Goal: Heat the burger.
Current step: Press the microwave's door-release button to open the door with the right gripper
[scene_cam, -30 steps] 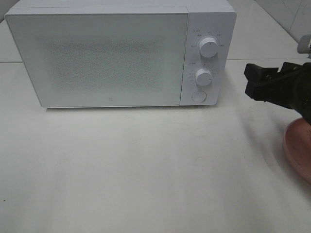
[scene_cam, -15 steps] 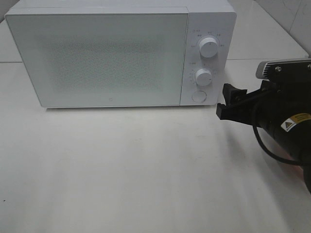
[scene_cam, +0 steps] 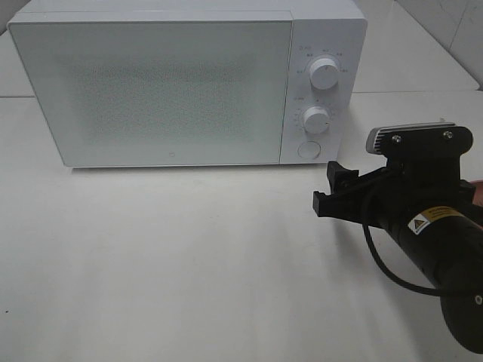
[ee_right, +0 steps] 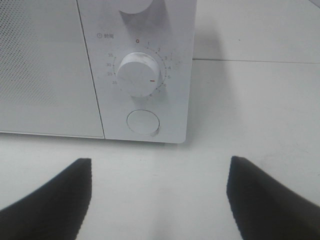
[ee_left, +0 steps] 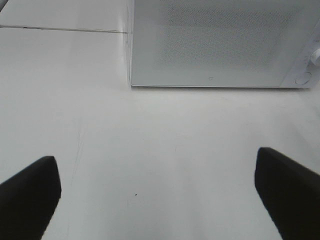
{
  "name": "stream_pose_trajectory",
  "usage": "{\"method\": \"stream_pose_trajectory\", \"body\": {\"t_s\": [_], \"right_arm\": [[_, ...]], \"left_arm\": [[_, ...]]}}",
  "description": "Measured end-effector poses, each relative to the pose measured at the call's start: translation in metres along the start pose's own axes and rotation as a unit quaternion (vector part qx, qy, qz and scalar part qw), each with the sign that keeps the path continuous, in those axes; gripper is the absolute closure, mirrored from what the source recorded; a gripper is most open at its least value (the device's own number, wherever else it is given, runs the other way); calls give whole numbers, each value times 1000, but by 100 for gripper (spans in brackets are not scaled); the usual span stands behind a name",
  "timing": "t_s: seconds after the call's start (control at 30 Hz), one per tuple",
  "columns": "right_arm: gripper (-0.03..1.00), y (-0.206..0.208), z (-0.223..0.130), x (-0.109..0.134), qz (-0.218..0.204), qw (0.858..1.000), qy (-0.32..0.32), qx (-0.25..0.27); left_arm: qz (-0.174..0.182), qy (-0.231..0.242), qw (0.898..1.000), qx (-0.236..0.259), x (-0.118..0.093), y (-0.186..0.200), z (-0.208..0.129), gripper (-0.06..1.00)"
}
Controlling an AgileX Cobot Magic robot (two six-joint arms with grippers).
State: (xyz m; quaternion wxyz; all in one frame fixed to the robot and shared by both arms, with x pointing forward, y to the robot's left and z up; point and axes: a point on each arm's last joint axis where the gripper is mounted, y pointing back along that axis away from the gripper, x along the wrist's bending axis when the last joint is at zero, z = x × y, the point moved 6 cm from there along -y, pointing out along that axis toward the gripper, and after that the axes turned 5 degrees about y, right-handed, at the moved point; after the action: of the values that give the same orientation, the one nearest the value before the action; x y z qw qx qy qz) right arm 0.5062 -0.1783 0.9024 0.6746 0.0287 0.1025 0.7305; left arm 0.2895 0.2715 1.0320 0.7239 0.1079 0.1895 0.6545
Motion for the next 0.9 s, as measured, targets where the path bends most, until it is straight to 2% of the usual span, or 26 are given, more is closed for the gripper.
{"method": "stream_pose_trajectory", "body": {"t_s": [0.2,0.27,0.3,0.33,0.37,0.43,0.47,0.53,0.57,0.6,0.63,0.67,0.7,0.73,0.77,0.83,0.87,0.9], "right_arm": [[23,1,0,1,0,1000,-11,-1],[23,1,0,1,0,998,-57,-1],[23,1,0,1,0,998,-57,-1],[23,1,0,1,0,994,-106,-1],[23,1,0,1,0,994,-106,-1],[23,0,0,1,0,982,-189,-1],[23,0,0,1,0,982,-189,-1],[23,0,0,1,0,961,-278,-1],[23,0,0,1,0,961,-278,-1],[25,0,0,1,0,941,-337,-1],[26,0,0,1,0,929,-369,-1],[26,0,0,1,0,929,-369,-1],[29,0,0,0,0,903,-430,-1],[30,0,0,0,-1,892,-452,-1],[30,0,0,0,-1,892,-452,-1],[41,0,0,0,-1,839,-544,1],[41,0,0,0,-1,839,-544,1],[43,0,-1,1,-1,825,-564,1]], "left_arm": [[0,0,1000,0,0,0,0,-3],[0,0,1000,0,0,0,0,-3],[0,0,1000,0,0,0,0,-3],[0,0,1000,0,0,0,0,-3],[0,0,1000,0,0,0,0,-3],[0,0,1000,0,0,0,0,-3],[0,0,1000,0,0,0,0,-3],[0,0,1000,0,0,0,0,-3],[0,0,1000,0,0,0,0,-3],[0,0,1000,0,0,0,0,-3],[0,0,1000,0,0,0,0,-3],[0,0,1000,0,0,0,0,-3],[0,0,1000,0,0,0,0,-3],[0,0,1000,0,0,0,0,-3],[0,0,1000,0,0,0,0,-3],[0,0,1000,0,0,0,0,-3],[0,0,1000,0,0,0,0,-3],[0,0,1000,0,0,0,0,-3]]}}
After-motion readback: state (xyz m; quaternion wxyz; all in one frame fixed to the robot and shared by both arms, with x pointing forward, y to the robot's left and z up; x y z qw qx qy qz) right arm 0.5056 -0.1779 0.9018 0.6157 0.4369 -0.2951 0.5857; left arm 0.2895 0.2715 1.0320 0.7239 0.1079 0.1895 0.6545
